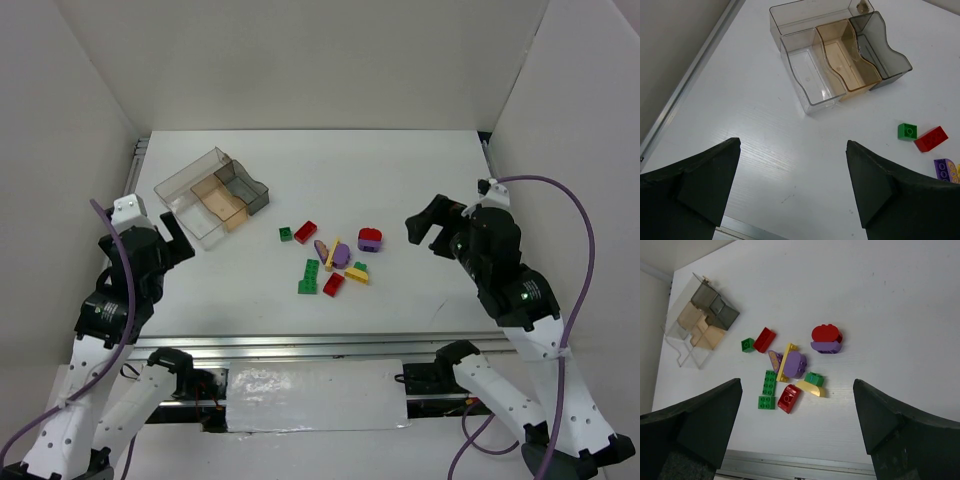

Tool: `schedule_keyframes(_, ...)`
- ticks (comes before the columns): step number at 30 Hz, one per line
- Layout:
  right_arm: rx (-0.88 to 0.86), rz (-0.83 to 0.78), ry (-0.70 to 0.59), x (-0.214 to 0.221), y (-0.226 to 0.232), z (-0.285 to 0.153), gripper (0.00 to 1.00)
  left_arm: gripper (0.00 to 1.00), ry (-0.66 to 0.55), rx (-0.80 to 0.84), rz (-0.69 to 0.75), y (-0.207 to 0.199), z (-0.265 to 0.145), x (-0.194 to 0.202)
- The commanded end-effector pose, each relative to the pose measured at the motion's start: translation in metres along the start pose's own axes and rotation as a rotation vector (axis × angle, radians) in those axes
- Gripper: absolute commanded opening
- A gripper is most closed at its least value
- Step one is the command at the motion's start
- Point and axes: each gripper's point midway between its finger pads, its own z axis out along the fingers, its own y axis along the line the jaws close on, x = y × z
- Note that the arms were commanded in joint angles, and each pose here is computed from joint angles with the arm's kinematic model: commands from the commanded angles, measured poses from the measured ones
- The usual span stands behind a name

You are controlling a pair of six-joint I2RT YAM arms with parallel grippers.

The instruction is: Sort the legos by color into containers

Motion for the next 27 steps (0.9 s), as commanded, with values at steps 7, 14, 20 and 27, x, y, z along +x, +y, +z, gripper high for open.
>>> schedule_keyframes(7, -0.201, -0.016, 0.072, 0.008, 0.058, 0.013, 1.00, 0.99, -0.044, 0.019, -0.031, -0.005, -0.001, -0.015)
schedule_keyframes(14, -0.071, -0.185, 0.300, 0.109, 0.135, 0.085, 1.00, 0.99, -0.024, 0.008, -0.023, -0.005, 0.003, -0.011)
schedule_keyframes(20, 0.078, -0.276, 0.432, 0.197, 0.155, 0.133, 0.98, 0.99, -0.016, 0.022, -0.017, -0.009, 0.005, -0.009)
schedule_keyframes(27, 0.127, -0.314, 0.548, 0.263, 0.143, 0.152, 0.90, 0.99, -0.013, 0.038, -0.014, -0.011, 0.005, -0.009)
